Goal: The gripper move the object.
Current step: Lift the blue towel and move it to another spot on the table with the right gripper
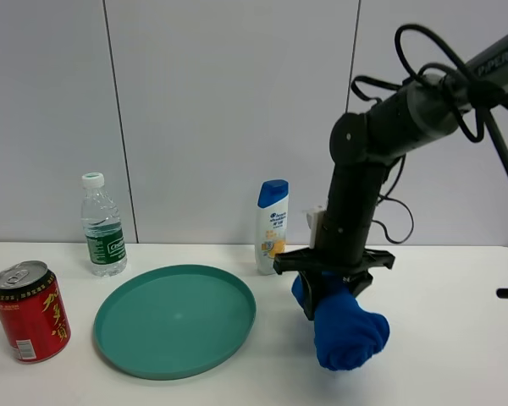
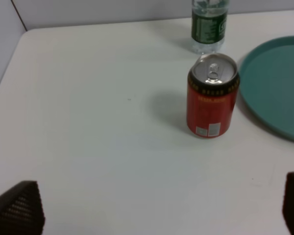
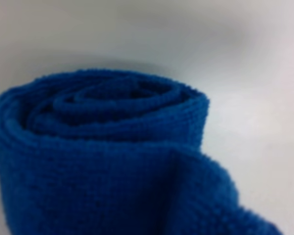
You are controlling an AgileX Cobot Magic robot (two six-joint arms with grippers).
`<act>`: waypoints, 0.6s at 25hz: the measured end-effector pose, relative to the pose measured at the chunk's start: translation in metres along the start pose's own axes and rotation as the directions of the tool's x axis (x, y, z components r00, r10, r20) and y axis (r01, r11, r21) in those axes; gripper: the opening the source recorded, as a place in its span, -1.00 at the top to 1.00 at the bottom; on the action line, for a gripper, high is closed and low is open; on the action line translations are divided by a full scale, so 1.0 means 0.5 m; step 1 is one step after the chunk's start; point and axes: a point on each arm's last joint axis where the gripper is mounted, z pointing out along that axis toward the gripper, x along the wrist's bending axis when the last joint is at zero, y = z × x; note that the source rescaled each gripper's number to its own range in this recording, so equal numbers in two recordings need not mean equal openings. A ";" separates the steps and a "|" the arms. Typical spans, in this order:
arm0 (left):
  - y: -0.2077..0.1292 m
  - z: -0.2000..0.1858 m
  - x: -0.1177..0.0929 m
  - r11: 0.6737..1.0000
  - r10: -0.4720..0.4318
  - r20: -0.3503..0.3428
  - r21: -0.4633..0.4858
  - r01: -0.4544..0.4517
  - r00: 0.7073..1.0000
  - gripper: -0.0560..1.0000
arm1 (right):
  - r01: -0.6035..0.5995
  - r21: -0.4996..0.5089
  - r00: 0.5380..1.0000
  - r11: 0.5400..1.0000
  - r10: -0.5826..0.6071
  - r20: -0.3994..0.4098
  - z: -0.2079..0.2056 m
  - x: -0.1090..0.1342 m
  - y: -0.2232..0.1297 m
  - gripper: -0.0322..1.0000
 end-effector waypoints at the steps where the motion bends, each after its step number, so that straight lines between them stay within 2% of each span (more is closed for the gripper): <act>1: 0.000 0.000 0.000 1.000 0.000 0.000 0.000 0.000 1.000 -1.00 | 0.051 -0.012 0.999 0.999 -0.052 -0.017 -0.027 0.022 0.001 0.94; 4: 0.000 0.000 0.000 1.000 0.000 0.000 0.000 0.000 1.000 -1.00 | 0.197 -0.122 0.974 0.973 -0.208 -0.087 -0.128 0.103 0.006 0.94; 7: 0.000 0.000 0.000 1.000 0.000 0.000 0.000 0.000 1.000 -1.00 | 0.353 -0.268 0.910 0.896 -0.396 -0.125 -0.226 0.195 0.003 0.94; 9: 0.000 0.000 0.000 1.000 0.000 0.000 0.000 0.000 1.000 -1.00 | 0.485 -0.344 0.833 0.804 -0.545 -0.098 -0.275 0.255 -0.008 0.94; 12: 0.000 0.000 0.000 1.000 0.000 0.000 0.000 0.000 1.000 -1.00 | 0.670 -0.379 0.690 0.639 -0.724 -0.002 -0.304 0.320 -0.022 0.94; 13: 0.000 0.000 0.000 1.000 0.000 0.000 0.000 0.000 1.000 -1.00 | 0.706 -0.382 0.654 0.597 -0.756 0.026 -0.306 0.335 -0.021 0.94; 15: 0.000 0.000 0.000 1.000 0.000 0.000 0.000 0.000 1.000 -1.00 | 0.739 -0.378 0.622 0.558 -0.780 0.065 -0.296 0.348 -0.009 0.94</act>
